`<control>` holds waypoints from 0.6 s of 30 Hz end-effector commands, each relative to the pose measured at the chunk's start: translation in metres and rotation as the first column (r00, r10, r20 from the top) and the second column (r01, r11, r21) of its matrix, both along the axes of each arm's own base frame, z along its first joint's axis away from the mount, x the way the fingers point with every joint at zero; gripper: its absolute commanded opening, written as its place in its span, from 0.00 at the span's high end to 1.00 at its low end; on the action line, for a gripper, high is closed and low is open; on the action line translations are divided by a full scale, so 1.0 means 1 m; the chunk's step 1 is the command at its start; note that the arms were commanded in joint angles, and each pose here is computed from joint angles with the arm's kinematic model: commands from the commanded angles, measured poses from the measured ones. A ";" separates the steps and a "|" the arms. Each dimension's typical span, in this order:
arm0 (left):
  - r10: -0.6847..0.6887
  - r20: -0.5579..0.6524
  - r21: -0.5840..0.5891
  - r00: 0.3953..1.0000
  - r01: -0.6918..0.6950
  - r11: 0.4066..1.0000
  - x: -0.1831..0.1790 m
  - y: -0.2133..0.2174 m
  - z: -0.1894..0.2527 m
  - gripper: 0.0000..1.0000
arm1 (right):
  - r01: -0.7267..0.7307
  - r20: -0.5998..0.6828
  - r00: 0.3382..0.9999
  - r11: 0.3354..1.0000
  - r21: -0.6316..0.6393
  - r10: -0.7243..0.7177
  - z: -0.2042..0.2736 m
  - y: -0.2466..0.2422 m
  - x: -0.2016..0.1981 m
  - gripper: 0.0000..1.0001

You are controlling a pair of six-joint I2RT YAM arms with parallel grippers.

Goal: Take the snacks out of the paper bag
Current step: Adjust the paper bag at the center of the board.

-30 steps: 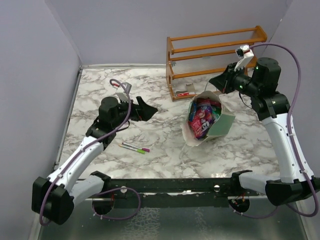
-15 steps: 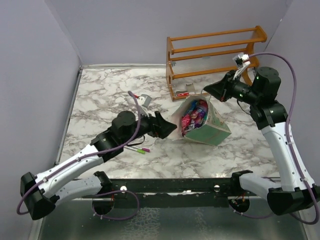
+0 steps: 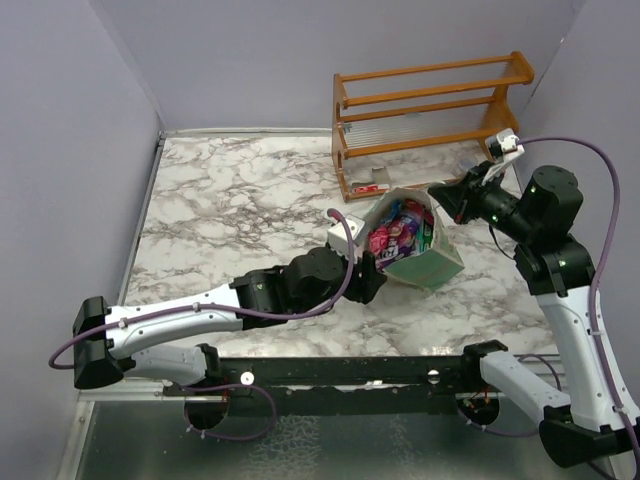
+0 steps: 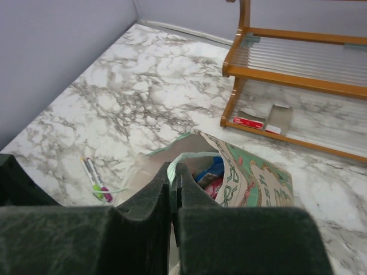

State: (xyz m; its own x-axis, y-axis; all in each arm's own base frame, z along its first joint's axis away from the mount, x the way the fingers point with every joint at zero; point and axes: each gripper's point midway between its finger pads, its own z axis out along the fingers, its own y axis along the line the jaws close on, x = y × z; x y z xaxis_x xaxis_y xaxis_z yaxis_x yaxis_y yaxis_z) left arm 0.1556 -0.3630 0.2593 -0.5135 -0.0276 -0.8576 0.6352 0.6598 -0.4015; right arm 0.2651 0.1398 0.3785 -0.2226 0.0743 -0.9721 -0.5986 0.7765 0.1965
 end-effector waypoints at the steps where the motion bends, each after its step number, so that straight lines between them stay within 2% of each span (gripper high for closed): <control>1: 0.084 0.068 -0.015 0.994 -0.083 0.996 0.010 0.020 0.008 0.46 | 0.045 0.038 0.998 0.998 -0.052 -0.043 0.006 -0.010 0.002 0.99; 4: 0.098 0.085 -0.039 0.992 -0.095 0.995 0.011 0.025 0.018 0.48 | -0.140 0.107 0.984 0.990 -0.011 0.140 0.020 0.014 -0.026 0.99; 8: 0.093 0.110 -0.050 0.989 -0.088 0.995 0.013 0.025 0.029 0.47 | -0.388 0.195 0.910 0.917 0.093 0.365 0.032 0.044 -0.063 0.99; 12: 0.124 0.103 -0.058 0.987 -0.118 0.991 0.015 0.030 0.026 0.47 | -0.501 0.189 0.861 0.852 0.155 0.472 0.038 0.057 -0.070 0.99; 18: 0.145 0.050 -0.062 0.988 -0.142 0.988 0.011 0.038 0.006 0.48 | -0.619 0.149 0.784 0.779 0.105 0.603 0.036 0.072 -0.071 0.99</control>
